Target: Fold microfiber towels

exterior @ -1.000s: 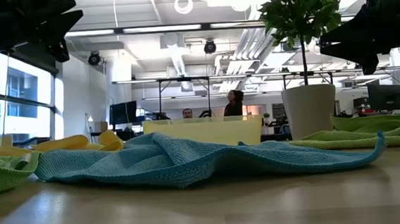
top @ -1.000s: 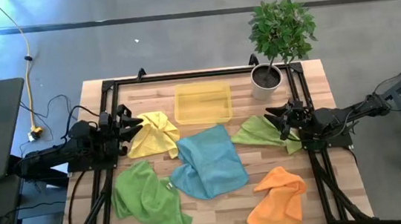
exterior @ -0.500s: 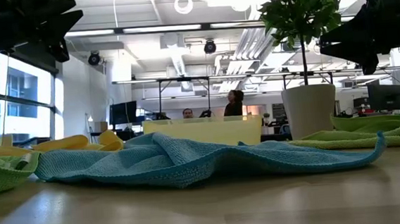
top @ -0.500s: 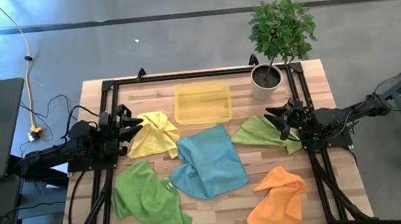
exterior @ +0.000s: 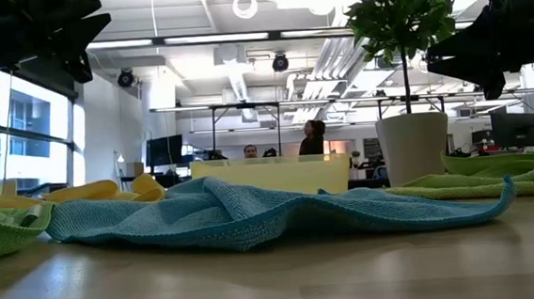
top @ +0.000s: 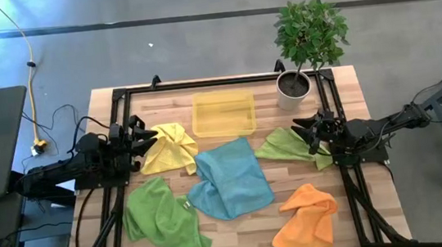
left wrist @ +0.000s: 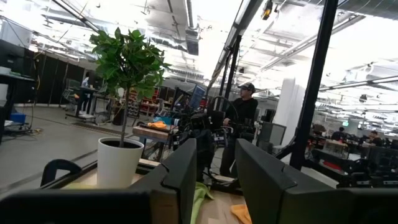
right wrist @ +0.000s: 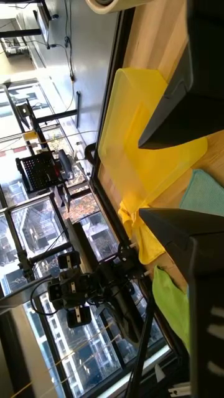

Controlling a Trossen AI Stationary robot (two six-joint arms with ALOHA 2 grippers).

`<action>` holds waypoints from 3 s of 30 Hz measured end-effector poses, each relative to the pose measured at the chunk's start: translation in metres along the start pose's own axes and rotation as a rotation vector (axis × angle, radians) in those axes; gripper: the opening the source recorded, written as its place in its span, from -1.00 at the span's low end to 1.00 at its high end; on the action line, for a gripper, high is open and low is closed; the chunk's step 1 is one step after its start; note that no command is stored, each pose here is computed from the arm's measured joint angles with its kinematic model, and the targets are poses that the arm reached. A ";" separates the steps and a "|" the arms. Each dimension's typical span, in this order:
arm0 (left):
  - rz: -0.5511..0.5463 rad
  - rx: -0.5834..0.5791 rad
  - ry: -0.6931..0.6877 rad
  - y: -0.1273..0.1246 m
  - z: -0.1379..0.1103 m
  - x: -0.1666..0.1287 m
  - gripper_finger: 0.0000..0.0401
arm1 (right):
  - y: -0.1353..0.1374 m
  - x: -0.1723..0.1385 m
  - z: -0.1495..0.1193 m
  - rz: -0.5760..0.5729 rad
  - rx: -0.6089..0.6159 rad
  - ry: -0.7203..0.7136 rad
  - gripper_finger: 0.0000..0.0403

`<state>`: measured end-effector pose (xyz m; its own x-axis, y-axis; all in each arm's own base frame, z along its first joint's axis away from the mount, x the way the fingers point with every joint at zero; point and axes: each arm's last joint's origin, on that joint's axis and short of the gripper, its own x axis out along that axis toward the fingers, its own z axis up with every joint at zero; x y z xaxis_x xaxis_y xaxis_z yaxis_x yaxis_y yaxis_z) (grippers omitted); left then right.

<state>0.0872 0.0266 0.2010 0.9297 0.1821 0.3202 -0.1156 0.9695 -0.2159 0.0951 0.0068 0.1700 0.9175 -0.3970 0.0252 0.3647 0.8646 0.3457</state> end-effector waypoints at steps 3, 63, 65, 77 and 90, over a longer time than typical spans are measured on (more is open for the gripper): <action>0.000 0.000 0.000 0.000 0.000 0.000 -0.49 | 0.000 0.000 0.000 0.000 0.002 0.000 -0.22; -0.001 0.035 -0.284 -0.013 0.056 0.006 -0.49 | 0.000 0.000 0.000 0.000 0.000 0.000 -0.22; 0.009 0.045 -0.256 -0.013 0.062 0.013 -0.49 | 0.000 0.000 0.000 0.000 0.002 0.000 -0.22; -0.039 0.080 -0.047 -0.014 0.097 0.099 -0.49 | 0.000 0.000 0.000 0.001 0.000 0.000 -0.22; 0.011 0.077 0.566 -0.019 0.042 0.188 -0.49 | 0.000 0.000 0.000 0.000 0.002 0.000 -0.22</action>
<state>0.2499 0.0498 0.3040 0.9683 0.0963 -0.2304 -0.1314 0.9811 -0.1419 0.0951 0.0068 0.1700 0.9175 -0.3970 0.0252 0.3644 0.8641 0.3472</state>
